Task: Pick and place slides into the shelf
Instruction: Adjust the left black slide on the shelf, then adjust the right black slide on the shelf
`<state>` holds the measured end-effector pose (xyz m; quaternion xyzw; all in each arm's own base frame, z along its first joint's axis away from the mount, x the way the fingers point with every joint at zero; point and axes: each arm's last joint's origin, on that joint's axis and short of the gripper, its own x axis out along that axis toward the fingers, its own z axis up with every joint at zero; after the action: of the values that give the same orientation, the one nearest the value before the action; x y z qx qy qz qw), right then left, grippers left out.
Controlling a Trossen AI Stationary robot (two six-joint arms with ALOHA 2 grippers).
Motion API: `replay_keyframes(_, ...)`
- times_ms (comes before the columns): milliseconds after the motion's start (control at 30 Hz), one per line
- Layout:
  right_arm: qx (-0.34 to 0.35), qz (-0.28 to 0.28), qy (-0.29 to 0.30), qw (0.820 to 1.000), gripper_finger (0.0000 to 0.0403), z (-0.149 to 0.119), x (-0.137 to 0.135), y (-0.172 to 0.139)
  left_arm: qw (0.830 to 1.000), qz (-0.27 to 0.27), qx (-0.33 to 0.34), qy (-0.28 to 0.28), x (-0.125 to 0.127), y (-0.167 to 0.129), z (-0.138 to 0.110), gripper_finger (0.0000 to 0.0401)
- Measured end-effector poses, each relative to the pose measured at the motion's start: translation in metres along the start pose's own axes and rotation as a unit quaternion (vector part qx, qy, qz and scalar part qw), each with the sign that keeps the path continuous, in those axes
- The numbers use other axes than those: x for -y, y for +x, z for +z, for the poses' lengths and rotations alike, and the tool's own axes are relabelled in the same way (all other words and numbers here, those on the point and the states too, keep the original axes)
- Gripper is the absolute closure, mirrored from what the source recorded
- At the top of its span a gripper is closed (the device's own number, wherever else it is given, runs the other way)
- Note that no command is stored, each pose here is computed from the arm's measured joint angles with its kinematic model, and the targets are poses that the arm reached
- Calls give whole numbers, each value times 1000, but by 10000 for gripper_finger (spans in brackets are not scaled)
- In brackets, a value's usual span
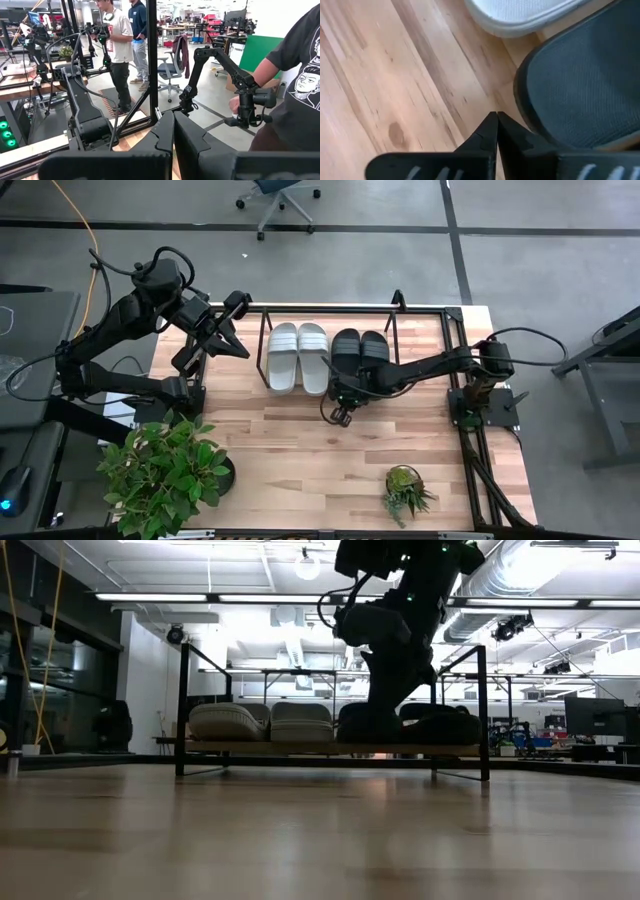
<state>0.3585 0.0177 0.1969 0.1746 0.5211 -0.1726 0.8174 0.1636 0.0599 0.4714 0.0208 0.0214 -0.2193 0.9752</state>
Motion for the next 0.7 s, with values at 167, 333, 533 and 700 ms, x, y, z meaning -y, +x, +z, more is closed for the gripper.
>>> replay_keyframes(167, 6, -21, 13, 1000, 403, 1, 4, 0, 1000, 0, 0, 0, 0, 0, 0, 398)
replay_keyframes(333, -9, 35, -7, 999, 403, 1, -3, 0, 1000, 0, 0, -1, 0, 0, 0, 398)
replay_keyframes(533, -78, 63, -27, 995, 403, -11, -13, -8, 1000, 0, 0, -1, 0, 0, 0, 398)
replay_keyframes(700, -133, 12, -37, 990, 403, -23, -8, -12, 1000, 0, 0, -1, 0, 0, 0, 398)
